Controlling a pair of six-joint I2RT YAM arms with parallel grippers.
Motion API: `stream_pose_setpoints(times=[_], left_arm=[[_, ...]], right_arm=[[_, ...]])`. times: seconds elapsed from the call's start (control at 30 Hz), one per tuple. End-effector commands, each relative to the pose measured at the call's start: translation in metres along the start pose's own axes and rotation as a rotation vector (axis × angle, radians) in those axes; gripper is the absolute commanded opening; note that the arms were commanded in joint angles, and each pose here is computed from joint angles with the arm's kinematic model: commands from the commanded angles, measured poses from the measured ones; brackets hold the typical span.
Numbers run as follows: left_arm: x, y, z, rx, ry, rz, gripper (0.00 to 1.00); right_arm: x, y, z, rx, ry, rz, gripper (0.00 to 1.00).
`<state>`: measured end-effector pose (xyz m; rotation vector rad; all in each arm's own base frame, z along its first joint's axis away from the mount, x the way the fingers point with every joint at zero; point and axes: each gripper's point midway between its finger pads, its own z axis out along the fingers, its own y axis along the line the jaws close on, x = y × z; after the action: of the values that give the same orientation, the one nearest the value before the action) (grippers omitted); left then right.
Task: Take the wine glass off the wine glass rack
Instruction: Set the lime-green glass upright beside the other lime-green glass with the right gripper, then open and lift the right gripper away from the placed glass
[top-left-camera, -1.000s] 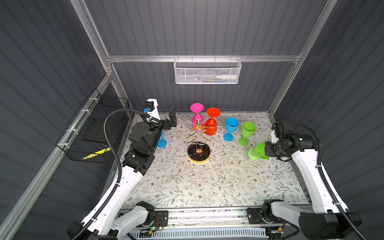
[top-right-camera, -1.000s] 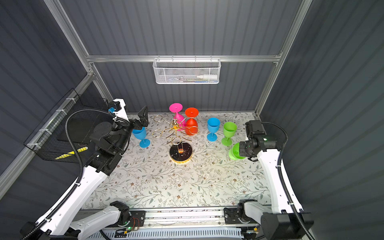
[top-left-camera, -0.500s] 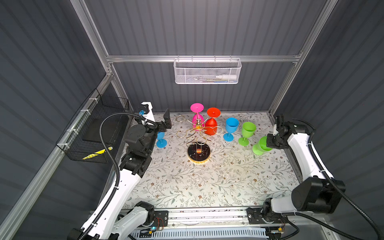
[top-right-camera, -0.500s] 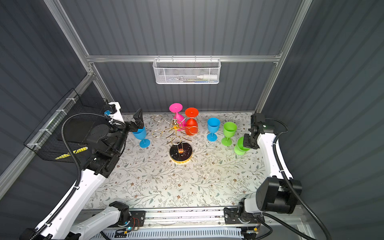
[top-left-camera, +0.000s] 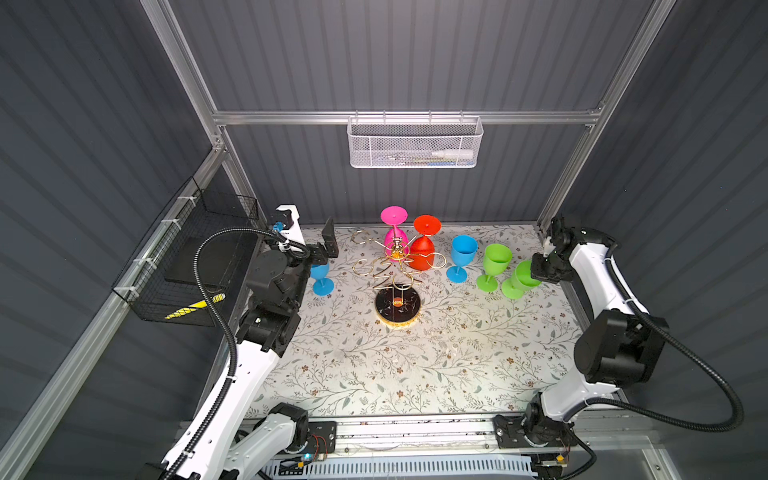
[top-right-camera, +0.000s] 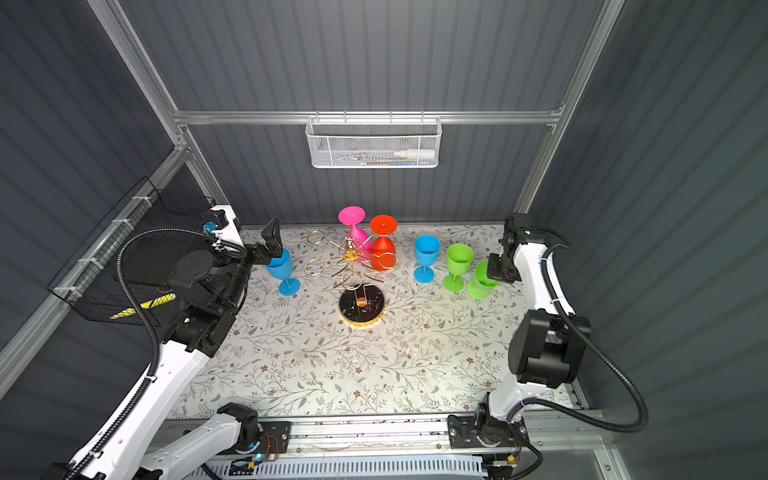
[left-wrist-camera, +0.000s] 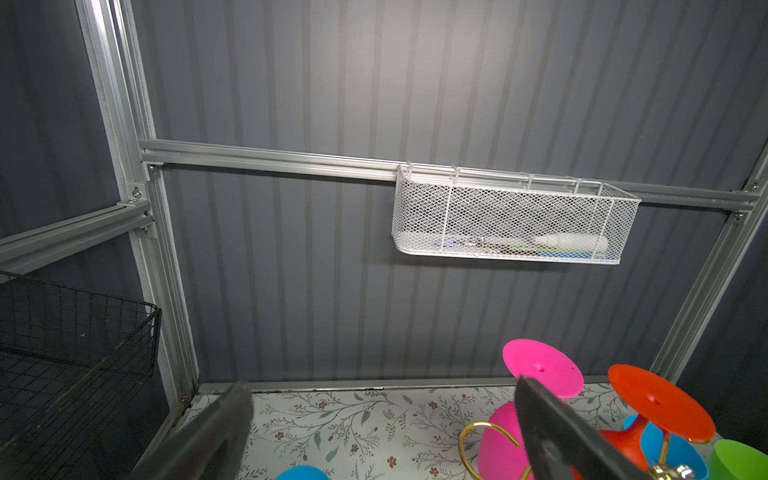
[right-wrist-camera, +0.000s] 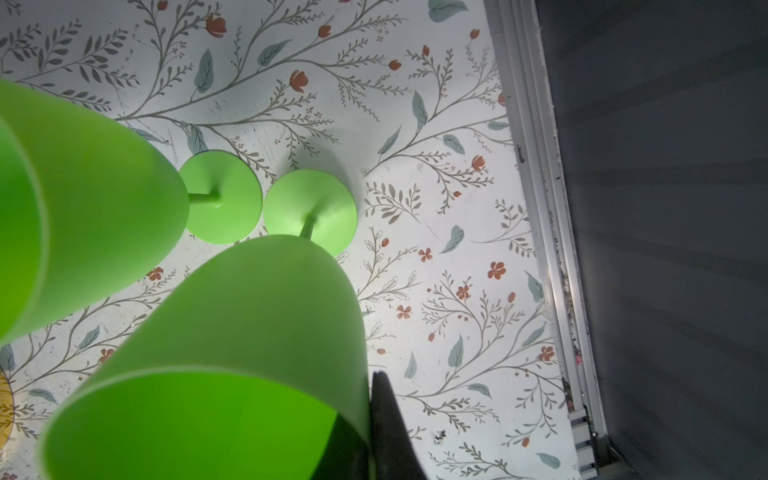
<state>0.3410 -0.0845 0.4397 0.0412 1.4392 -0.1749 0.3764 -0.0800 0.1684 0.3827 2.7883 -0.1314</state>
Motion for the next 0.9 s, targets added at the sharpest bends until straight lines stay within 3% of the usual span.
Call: stream_pose_setpoints(times=[0.0, 0.07, 0.27, 0.43, 0.57, 0.77, 0.87], left_arm=[[-0.002, 0.004, -0.003, -0.011, -0.006, -0.001, 1.0], [-0.002, 0.005, -0.003, -0.013, -0.006, 0.001, 1.0], [-0.01, 0.004, -0.005, -0.008, -0.008, 0.002, 1.0], [-0.013, 0.005, -0.008, -0.013, -0.013, 0.005, 1.0], [-0.012, 0.005, -0.008, -0.013, -0.01, -0.004, 0.99], [-0.011, 0.006, -0.009, -0.016, -0.007, -0.008, 0.99], [-0.011, 0.006, -0.009, -0.015, -0.006, -0.009, 1.0]], right_arm=[[-0.01, 0.003, -0.001, -0.026, -0.008, -0.003, 0.12], [-0.012, 0.005, 0.002, -0.032, -0.004, -0.006, 0.18], [-0.021, 0.012, -0.004, -0.078, -0.027, -0.003, 0.21], [-0.032, 0.01, -0.023, -0.095, -0.101, 0.013, 0.33], [-0.04, 0.002, -0.043, -0.084, -0.154, 0.026, 0.37], [-0.052, 0.001, -0.111, -0.112, -0.346, 0.044, 0.43], [-0.052, 0.011, -0.16, -0.206, -0.465, 0.044, 0.44]])
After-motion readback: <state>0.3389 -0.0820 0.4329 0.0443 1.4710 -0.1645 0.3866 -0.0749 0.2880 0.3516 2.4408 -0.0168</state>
